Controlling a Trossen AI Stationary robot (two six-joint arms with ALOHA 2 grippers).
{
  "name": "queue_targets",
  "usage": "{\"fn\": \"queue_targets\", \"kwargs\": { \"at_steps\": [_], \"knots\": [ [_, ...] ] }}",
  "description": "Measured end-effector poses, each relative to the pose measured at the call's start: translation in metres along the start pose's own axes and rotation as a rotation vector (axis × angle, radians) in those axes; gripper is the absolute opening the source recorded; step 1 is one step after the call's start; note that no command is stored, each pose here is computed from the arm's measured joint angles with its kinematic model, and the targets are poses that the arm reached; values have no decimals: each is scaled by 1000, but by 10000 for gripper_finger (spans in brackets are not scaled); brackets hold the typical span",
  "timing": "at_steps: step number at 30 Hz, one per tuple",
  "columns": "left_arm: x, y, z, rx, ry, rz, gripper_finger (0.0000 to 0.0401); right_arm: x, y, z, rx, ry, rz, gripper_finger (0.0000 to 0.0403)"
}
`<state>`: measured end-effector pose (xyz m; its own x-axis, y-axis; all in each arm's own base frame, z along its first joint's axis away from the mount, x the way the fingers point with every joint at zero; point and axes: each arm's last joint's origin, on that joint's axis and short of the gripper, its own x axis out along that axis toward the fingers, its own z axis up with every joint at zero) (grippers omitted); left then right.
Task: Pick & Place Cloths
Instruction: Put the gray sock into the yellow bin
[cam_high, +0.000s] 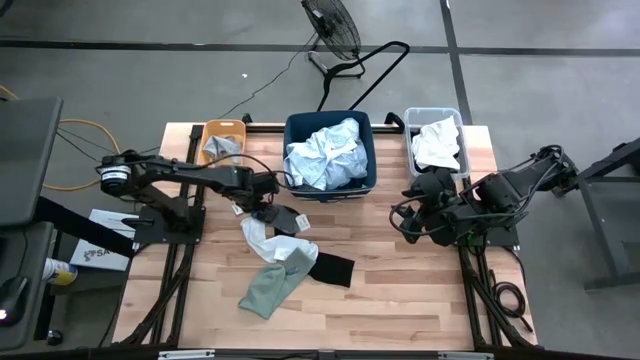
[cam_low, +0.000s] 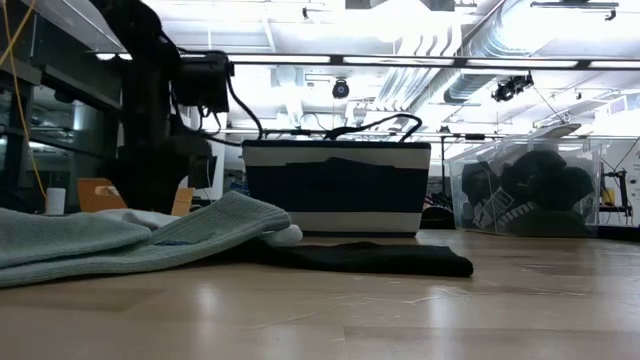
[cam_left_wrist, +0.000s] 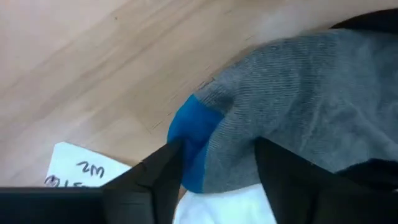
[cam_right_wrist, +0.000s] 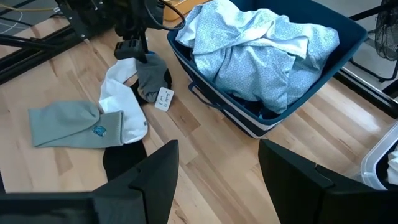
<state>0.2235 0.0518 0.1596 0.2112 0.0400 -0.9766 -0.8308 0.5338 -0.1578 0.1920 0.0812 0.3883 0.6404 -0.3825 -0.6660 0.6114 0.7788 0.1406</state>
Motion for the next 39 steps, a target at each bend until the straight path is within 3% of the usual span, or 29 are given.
{"fn": "queue_targets", "kwargs": {
  "at_steps": [7, 14, 23, 32, 39],
  "knots": [
    [17, -1, 1, -15, 51, 47, 113, 0, 0, -1, -2, 17, 11, 213],
    [13, -2, 1, -11, 63, 19, 16, 0, 0, -1, -4, 26, 16, 213],
    [-26, -6, 5, 2, 70, 32, 6, 0, 1, -1, -12, 37, 22, 213],
    [-72, -14, 11, 25, 43, -41, 6, 0, 1, -1, -27, 37, 22, 213],
    [-80, -15, 12, 46, 22, -62, 40, 0, 0, -1, -34, 35, 21, 213]
  ]
}}
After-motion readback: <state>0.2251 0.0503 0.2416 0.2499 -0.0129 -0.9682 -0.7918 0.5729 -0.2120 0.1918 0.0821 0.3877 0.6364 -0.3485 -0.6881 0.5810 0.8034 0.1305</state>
